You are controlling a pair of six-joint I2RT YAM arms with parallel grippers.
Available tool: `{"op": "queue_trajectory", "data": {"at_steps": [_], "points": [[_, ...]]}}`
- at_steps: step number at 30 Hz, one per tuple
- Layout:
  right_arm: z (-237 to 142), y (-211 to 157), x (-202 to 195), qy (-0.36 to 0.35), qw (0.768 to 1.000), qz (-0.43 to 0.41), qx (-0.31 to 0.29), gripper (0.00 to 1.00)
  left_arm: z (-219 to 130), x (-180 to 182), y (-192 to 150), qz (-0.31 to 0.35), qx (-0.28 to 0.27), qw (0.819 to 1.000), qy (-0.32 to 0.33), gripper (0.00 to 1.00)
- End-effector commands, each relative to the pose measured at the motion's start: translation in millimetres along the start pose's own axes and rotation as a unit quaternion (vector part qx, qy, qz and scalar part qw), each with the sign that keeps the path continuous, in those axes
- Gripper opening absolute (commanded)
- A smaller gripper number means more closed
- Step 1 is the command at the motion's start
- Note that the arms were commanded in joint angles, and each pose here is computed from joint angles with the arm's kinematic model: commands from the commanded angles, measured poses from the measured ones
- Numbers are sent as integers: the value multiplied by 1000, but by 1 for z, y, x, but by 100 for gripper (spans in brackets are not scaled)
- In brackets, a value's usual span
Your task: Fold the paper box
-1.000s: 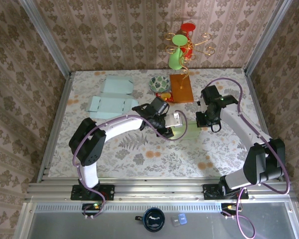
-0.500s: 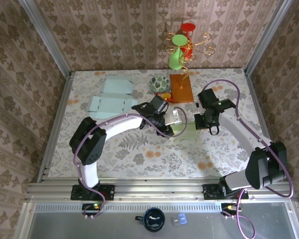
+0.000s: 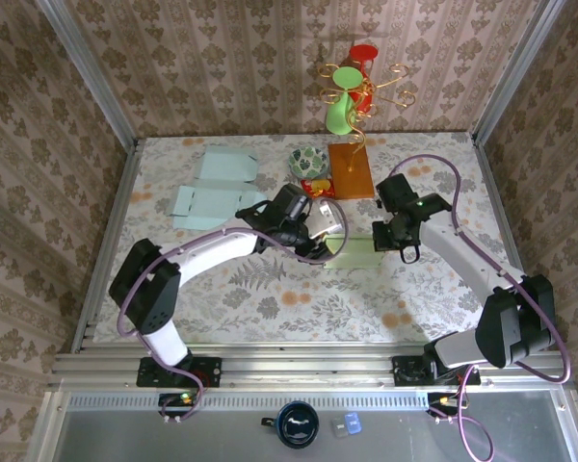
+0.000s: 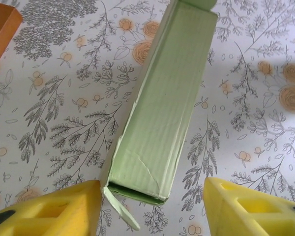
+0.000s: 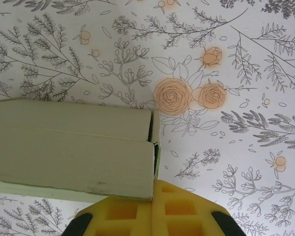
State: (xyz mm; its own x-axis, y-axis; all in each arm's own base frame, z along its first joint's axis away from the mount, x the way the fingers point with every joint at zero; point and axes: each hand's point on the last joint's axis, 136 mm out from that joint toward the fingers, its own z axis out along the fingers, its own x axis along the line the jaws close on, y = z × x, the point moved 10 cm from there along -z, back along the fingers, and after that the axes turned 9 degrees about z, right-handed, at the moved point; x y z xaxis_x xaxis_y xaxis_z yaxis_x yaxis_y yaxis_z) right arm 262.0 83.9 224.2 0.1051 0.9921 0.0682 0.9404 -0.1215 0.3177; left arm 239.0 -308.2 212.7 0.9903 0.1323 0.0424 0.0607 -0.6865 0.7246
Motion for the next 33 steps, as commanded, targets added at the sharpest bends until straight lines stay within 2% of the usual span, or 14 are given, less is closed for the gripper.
{"op": "queue_trajectory", "data": {"at_steps": [1,5,8,17,26,33], "points": [[5,-5,2,-11,1000,12,12,0,-18,6,5,-59,-18,998,24,56],[4,-5,2,-13,1000,15,12,0,-37,23,8,-183,16,982,39,43],[3,-5,3,-11,1000,19,13,0,-43,22,12,-222,35,974,16,35],[2,-3,4,-11,1000,25,16,0,-41,11,27,-257,78,963,3,34],[2,-3,4,-7,999,27,16,0,-21,11,30,-251,140,957,40,32],[1,-2,5,-7,999,27,16,0,-10,14,31,-249,149,956,49,30]]}}
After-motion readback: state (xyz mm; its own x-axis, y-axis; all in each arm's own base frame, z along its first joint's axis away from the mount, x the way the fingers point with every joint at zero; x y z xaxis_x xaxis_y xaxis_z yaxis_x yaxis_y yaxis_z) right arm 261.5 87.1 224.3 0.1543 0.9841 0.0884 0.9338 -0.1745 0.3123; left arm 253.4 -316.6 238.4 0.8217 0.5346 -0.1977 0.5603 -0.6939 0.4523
